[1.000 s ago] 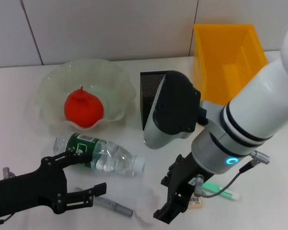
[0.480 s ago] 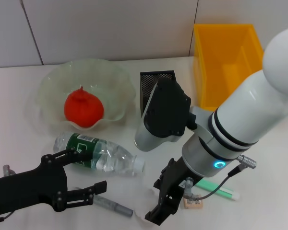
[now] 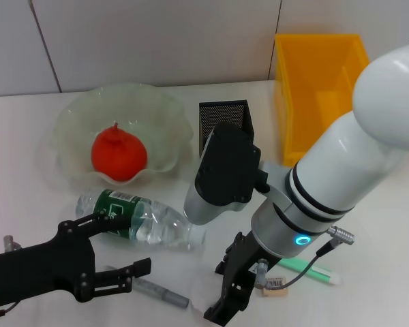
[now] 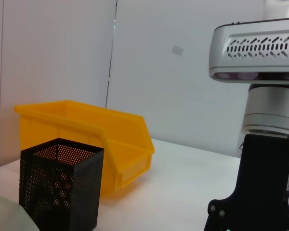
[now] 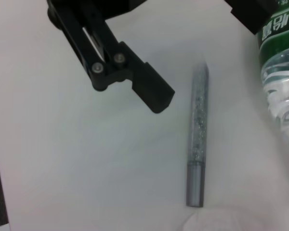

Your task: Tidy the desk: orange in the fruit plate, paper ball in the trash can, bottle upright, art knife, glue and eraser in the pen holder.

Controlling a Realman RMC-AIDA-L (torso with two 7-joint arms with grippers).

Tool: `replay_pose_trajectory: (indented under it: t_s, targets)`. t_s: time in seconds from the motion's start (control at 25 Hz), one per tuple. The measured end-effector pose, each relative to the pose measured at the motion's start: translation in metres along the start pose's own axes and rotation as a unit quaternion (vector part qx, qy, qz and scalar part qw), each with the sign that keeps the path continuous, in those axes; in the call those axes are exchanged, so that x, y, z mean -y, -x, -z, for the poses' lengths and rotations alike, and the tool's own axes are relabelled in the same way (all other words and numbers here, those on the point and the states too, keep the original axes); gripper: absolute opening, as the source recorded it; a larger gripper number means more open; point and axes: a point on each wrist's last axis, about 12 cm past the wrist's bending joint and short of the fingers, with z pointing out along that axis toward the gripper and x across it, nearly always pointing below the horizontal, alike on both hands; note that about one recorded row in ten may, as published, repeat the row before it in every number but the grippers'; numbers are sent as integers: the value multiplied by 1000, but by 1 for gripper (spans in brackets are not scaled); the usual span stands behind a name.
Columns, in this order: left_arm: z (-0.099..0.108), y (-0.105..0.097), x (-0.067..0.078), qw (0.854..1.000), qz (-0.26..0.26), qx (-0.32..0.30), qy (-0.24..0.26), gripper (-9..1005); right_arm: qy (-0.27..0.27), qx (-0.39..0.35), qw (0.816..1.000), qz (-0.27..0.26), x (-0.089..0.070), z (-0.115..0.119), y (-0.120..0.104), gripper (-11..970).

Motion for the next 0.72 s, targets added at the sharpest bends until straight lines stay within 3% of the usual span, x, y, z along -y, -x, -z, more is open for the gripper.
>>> replay_pose_trajectory:
  t_s: [0.36,0.56,0.72]
  targets:
    - [1,-1,1,1000,0,0,1,836,1,-10,1000,-3,3,-4,0,770]
    - [1,-2,1,1000,0,0,1,835,3,-14,1000,-3,3,-4,1,600]
    - [1,-2,1,1000,0,0,1,834,12,-10,1000,-7,2,0,1,575]
